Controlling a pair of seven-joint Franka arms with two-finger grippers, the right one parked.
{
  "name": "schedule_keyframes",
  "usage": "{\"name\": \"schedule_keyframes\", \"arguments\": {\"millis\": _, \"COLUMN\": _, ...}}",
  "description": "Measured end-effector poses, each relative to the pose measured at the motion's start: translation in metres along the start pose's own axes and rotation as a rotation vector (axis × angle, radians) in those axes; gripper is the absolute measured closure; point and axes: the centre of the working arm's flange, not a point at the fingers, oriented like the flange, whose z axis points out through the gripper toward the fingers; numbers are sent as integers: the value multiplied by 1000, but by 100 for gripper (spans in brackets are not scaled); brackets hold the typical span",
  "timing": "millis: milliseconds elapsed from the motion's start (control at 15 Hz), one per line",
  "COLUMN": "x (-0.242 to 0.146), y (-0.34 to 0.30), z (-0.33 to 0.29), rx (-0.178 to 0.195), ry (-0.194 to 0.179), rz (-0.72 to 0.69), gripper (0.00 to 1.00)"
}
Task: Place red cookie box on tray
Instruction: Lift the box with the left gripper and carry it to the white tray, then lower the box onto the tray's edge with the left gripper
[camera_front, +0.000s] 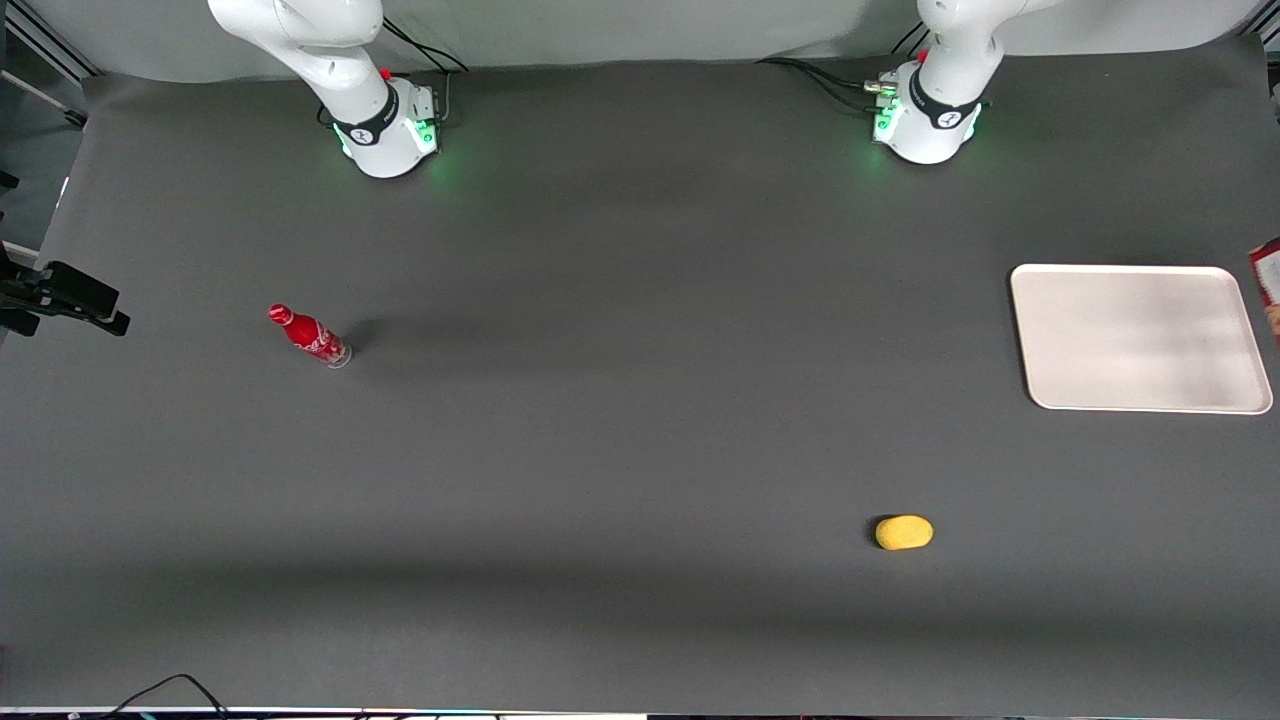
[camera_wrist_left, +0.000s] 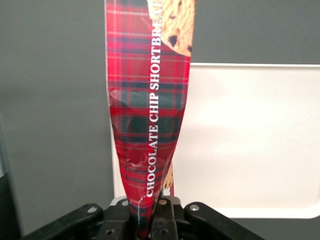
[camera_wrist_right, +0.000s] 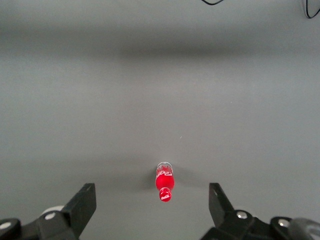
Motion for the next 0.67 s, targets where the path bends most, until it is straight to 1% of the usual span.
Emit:
{"name": "schedule_keyframes", "arguments": {"millis": 133, "x": 3, "y": -5, "z": 34, "rx": -41, "ry": 32, "rz": 36, "gripper": 90}}
{"name": "schedule_keyframes", "arguments": {"millis": 200, "x": 3, "y": -9, "z": 50, "rx": -51, "ry": 43, "rz": 54, "gripper": 90}}
{"name": "schedule_keyframes", "arguments": {"millis": 267, "x": 2, "y": -13, "z": 63, "rx": -53, "ry": 45, "rz": 64, "gripper": 90}}
{"name": "schedule_keyframes", "arguments": {"millis": 400, "x": -1, "y": -19, "z": 83, "rx": -52, "ry": 36, "rz": 64, "gripper": 90}}
{"name": "schedule_keyframes", "arguments": {"millis": 533, "x": -3, "y": -25, "z": 96, "rx": -30, "ry": 34, "rz": 59, "gripper": 90}}
{"name": "schedule_keyframes", "arguments": {"millis": 600, "x": -4, "y": -27, "z": 101, "rx": -23, "ry": 34, "rz": 52, "gripper": 90}}
{"name": "schedule_keyframes", "arguments": {"millis": 667, "x": -5, "y": -29, "z": 107, "rx": -26, "ry": 33, "rz": 44, "gripper": 90}}
